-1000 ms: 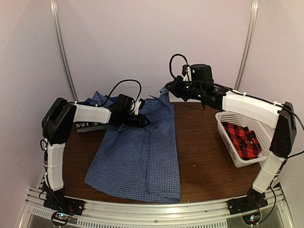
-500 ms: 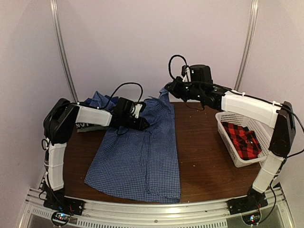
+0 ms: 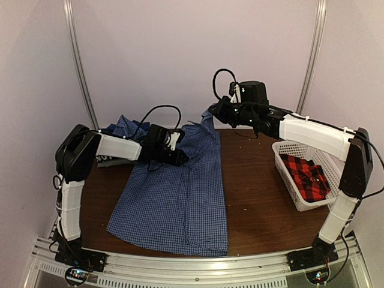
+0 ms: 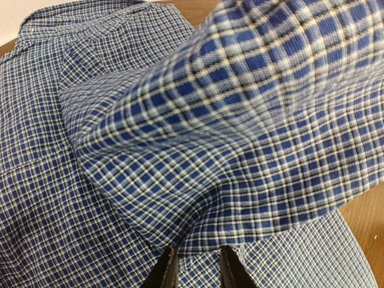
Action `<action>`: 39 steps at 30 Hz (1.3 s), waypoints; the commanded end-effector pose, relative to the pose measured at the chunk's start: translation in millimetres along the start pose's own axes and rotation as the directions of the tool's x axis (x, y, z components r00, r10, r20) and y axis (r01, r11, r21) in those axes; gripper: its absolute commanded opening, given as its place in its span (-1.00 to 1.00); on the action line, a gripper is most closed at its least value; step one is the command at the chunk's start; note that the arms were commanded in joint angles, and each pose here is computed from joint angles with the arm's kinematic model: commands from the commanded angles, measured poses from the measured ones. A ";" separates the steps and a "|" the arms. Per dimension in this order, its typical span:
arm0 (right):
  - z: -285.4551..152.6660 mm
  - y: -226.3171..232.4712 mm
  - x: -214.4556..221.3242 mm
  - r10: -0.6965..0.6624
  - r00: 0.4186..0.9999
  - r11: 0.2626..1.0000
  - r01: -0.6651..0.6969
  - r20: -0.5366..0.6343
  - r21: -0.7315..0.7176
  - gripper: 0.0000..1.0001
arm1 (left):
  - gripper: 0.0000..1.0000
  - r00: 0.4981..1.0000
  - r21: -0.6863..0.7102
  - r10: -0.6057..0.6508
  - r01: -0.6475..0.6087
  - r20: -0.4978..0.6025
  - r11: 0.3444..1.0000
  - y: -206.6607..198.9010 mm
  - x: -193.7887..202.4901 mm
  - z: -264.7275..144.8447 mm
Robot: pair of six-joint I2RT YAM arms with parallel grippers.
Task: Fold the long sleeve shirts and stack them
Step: Adjust the sleeve of the 1/3-folded shirt.
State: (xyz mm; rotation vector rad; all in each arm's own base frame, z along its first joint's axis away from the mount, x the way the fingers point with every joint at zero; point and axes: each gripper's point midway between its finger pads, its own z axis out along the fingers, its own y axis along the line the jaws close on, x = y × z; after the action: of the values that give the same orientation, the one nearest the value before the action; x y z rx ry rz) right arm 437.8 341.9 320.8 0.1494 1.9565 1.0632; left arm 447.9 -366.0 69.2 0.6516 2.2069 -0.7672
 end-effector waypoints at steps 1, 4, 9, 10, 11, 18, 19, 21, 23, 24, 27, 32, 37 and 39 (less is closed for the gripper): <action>1.3 5.8 -11.2 -0.012 1.000 1.000 0.012 0.019 -0.011 -1.00 | -0.49 0.999 0.004 0.038 -0.038 0.006 0.999 -0.9 4.7 8.5; 2.9 6.1 -10.6 -0.013 1.000 1.000 0.013 0.015 -0.012 -1.00 | -0.47 0.999 -0.001 0.040 -0.040 0.004 0.999 -0.2 5.5 10.4; 4.7 4.8 -9.8 -0.016 1.000 1.000 0.016 0.011 -0.007 -1.00 | -0.44 0.999 -0.003 0.045 -0.045 0.011 0.999 -0.9 2.4 12.5; 4.7 3.9 -9.7 -0.017 1.000 1.000 0.017 0.011 -0.004 -1.00 | -0.43 0.999 -0.002 0.048 -0.048 0.010 0.999 -1.6 2.9 13.0; 5.3 3.7 -9.6 -0.017 1.000 1.000 0.017 0.010 -0.004 -1.00 | -0.43 0.999 -0.005 0.049 -0.049 0.007 0.999 -1.0 3.8 13.5; 7.2 2.0 -10.5 -0.022 1.000 1.000 0.022 0.013 0.004 -1.00 | -0.36 0.999 -0.009 0.049 -0.049 -0.002 0.999 0.5 7.7 16.4; 7.5 2.4 -10.8 -0.024 1.000 1.000 0.024 0.014 0.005 -1.00 | -0.35 0.999 -0.009 0.048 -0.048 -0.002 0.999 0.5 7.8 16.5; 7.7 1.7 -12.7 -0.025 1.000 1.000 0.025 0.016 0.008 -1.00 | -0.34 0.999 -0.010 0.049 -0.049 -0.002 0.999 0.0 7.9 16.7; 8.7 0.3 -13.1 -0.026 1.000 1.000 0.026 0.015 0.010 -1.00 | -0.34 0.999 -0.016 0.049 -0.049 -0.001 0.999 1.0 7.7 16.7; 9.2 -0.4 -13.0 -0.026 1.000 1.000 0.026 0.014 0.011 -1.00 | -0.34 0.999 -0.022 0.049 -0.049 0.001 0.999 2.0 7.2 16.6; 9.5 -1.4 -11.9 -0.024 1.000 1.000 0.024 0.010 0.013 -1.00 | -0.45 0.999 -0.037 0.043 -0.043 0.008 0.998 4.4 5.1 16.1; 7.4 -4.8 -10.0 -0.024 1.000 1.000 0.024 0.008 0.021 -1.00 | -0.89 1.000 -0.098 0.027 -0.026 0.015 0.995 12.9 3.8 14.1; 3.3 -7.7 -6.8 -0.011 1.000 1.000 0.011 0.008 0.025 -1.00 | -1.00 0.999 -0.173 -0.016 0.023 0.043 0.985 22.9 3.1 3.0; 1.4 -10.7 -6.0 -0.006 1.000 0.999 0.006 0.009 0.034 -1.00 | -1.00 0.998 -0.204 -0.041 0.051 0.054 0.978 27.2 4.1 -1.4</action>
State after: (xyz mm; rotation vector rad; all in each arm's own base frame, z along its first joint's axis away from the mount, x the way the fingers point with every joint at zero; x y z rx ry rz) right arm 447.3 341.9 314.8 0.1441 1.9760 1.0322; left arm 455.6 -354.2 42.1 0.5837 2.2577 -0.6138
